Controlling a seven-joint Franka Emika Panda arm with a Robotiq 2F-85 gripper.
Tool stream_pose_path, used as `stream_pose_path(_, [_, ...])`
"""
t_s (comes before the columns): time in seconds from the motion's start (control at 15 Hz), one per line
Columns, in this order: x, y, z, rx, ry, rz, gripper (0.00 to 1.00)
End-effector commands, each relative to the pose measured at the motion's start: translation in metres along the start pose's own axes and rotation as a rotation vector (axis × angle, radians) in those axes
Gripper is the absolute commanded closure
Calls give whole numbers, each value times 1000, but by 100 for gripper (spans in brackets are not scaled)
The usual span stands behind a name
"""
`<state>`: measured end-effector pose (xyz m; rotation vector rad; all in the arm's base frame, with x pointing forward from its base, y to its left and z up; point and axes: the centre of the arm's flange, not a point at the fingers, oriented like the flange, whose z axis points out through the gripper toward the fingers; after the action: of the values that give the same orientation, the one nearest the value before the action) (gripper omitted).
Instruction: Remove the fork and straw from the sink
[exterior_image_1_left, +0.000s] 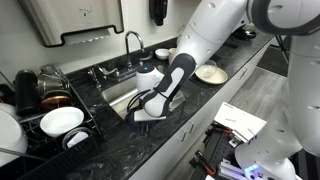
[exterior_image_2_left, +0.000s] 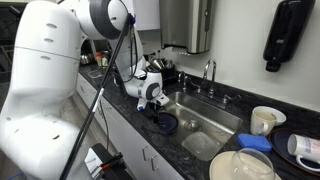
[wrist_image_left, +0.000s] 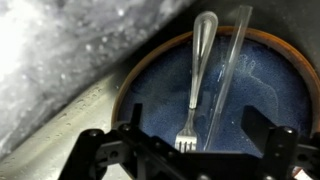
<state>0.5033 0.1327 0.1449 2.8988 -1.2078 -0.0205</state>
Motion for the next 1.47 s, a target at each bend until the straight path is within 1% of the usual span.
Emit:
stream_pose_path(0.0, [-2,-8,9,-6,7,12,0])
stream_pose_path(0.4, [-18,-8,21,-23,4,29,0])
stream_pose_path(0.47, [-19,-8,22,-17,6,34,25])
stream_pose_path(0.53, [-20,-10,23,-13,10,39,28])
stream_pose_path(0.6, [-21,-10,24,-12,11,44,34])
stream_pose_path(0.67, [-22,-10,25,-13,12,50,43])
stream_pose_path(1.2, [-25,-11,25,-12,11,82,99])
stream_pose_path(1.33, [-24,-11,25,-5,16,94,100])
stream_pose_path(1.4, [-24,-12,25,2,19,101,97])
